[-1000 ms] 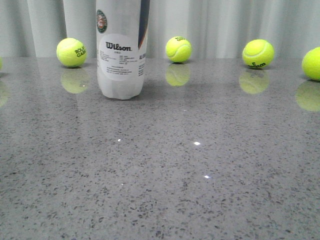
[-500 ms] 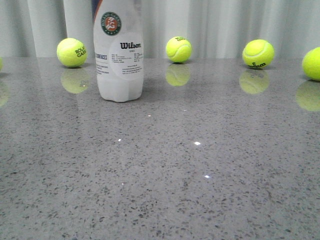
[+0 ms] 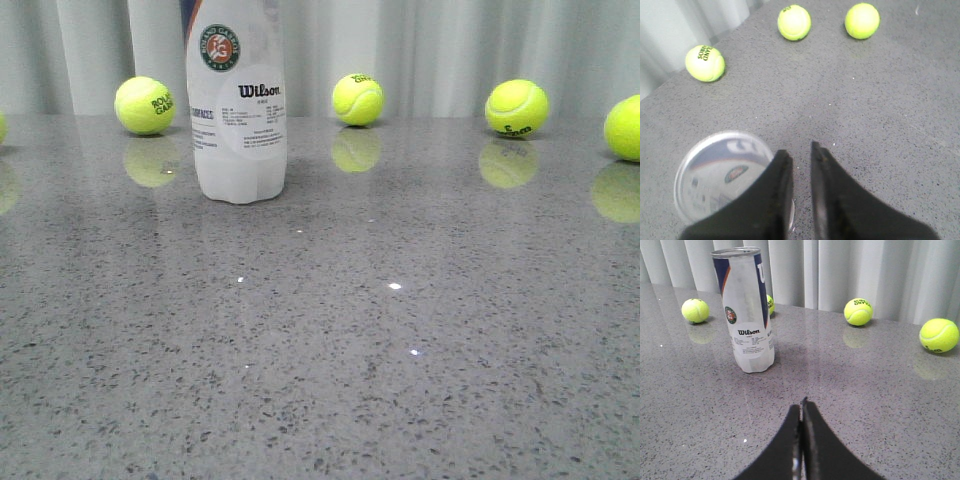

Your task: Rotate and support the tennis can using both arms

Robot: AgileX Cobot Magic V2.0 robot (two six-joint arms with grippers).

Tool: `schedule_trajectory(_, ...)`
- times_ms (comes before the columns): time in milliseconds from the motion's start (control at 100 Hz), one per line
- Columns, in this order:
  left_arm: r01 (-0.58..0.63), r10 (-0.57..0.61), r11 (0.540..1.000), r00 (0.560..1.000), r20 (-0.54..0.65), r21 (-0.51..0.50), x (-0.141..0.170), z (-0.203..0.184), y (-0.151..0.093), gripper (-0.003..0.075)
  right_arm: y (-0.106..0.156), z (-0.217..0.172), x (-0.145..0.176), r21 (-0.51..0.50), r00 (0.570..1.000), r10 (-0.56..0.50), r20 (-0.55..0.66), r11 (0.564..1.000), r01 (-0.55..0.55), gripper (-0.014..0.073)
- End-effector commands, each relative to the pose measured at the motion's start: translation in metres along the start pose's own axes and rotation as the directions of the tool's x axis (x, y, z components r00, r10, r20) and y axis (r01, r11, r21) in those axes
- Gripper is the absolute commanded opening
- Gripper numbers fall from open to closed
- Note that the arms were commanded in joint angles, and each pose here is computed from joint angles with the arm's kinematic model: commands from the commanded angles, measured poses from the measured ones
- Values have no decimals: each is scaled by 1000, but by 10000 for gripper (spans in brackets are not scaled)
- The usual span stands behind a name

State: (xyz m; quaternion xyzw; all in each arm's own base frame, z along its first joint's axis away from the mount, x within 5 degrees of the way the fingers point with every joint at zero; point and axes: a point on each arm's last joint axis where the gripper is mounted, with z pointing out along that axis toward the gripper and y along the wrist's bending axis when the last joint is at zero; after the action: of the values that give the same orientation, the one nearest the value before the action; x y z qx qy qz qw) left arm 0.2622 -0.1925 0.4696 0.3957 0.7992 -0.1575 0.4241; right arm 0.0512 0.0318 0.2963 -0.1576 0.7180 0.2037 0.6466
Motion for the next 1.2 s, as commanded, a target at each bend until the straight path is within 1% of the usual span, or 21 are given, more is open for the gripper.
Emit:
schedule_trajectory(0,37,-28,998,981,190,-43,0,-30,-6,-19,0,-1,-14,11,996,-3,86,1000,2,-61)
schedule_trajectory(130,68,-46,995,964,260,-75,32,-39,-13,-19,0,-1,-14,11,996,-3,86,1000,2,-61)
schedule_trajectory(340,97,-59,989,950,307,-113,90,-48,-25,-19,0,-1,-14,11,996,-3,86,1000,2,-61)
schedule_trajectory(490,110,-66,986,949,309,-126,129,-52,-34,-19,0,-1,-14,11,996,-3,86,1000,2,-61)
schedule_trajectory(580,113,-75,986,958,279,-123,153,-51,-40,-19,0,-1,-14,11,996,-3,86,1000,2,-61)
schedule_trajectory(640,112,-75,986,961,267,-123,163,-51,-42,-19,0,-1,-14,11,996,-3,86,1000,2,-61)
schedule_trajectory(680,107,-65,983,964,259,-149,170,-51,-40,-19,0,-1,-14,11,996,-3,86,1000,2,-61)
schedule_trajectory(730,116,-61,972,964,259,-202,177,-55,-34,-19,0,-1,-14,11,996,-3,86,1000,2,-61)
schedule_trajectory(870,168,-89,945,958,272,-282,196,-67,-26,-19,0,-1,-14,11,996,-3,86,1000,2,-61)
schedule_trajectory(1010,212,-103,912,947,304,-352,213,-80,-23,-19,0,-1,-14,11,996,-3,86,1000,2,-61)
schedule_trajectory(1190,257,-87,864,923,374,-433,231,-97,-25,-19,0,-1,-14,11,996,-3,86,1000,2,-61)
